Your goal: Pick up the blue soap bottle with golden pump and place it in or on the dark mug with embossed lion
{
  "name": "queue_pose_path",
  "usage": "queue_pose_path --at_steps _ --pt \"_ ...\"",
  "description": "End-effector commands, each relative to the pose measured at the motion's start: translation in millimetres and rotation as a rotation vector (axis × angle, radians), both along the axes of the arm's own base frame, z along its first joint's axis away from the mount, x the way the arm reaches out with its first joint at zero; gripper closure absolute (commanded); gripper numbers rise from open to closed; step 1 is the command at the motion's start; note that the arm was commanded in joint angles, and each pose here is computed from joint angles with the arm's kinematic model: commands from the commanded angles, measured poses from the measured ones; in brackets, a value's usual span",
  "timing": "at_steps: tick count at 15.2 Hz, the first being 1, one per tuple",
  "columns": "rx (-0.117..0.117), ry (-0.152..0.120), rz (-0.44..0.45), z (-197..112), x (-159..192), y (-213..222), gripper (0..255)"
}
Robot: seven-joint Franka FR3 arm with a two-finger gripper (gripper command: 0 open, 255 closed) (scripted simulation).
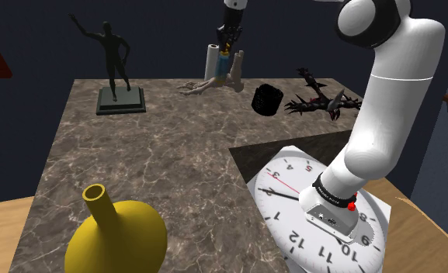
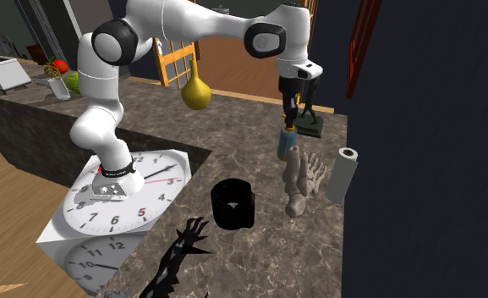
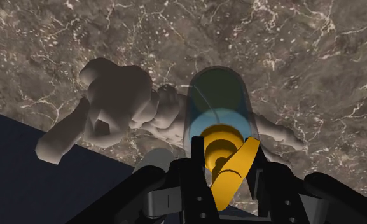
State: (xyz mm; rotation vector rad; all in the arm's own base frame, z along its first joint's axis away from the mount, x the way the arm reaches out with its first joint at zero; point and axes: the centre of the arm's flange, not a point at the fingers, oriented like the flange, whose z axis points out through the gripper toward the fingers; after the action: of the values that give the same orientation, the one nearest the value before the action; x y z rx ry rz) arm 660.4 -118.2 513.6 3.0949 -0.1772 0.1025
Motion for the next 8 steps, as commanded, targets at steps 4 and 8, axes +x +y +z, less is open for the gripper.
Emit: queue_pose_path --at_steps 4,8 --pt "0.0 0.0 0.0 26 0 0 255" --pt "0.0 0.0 0.0 47 0 0 255"
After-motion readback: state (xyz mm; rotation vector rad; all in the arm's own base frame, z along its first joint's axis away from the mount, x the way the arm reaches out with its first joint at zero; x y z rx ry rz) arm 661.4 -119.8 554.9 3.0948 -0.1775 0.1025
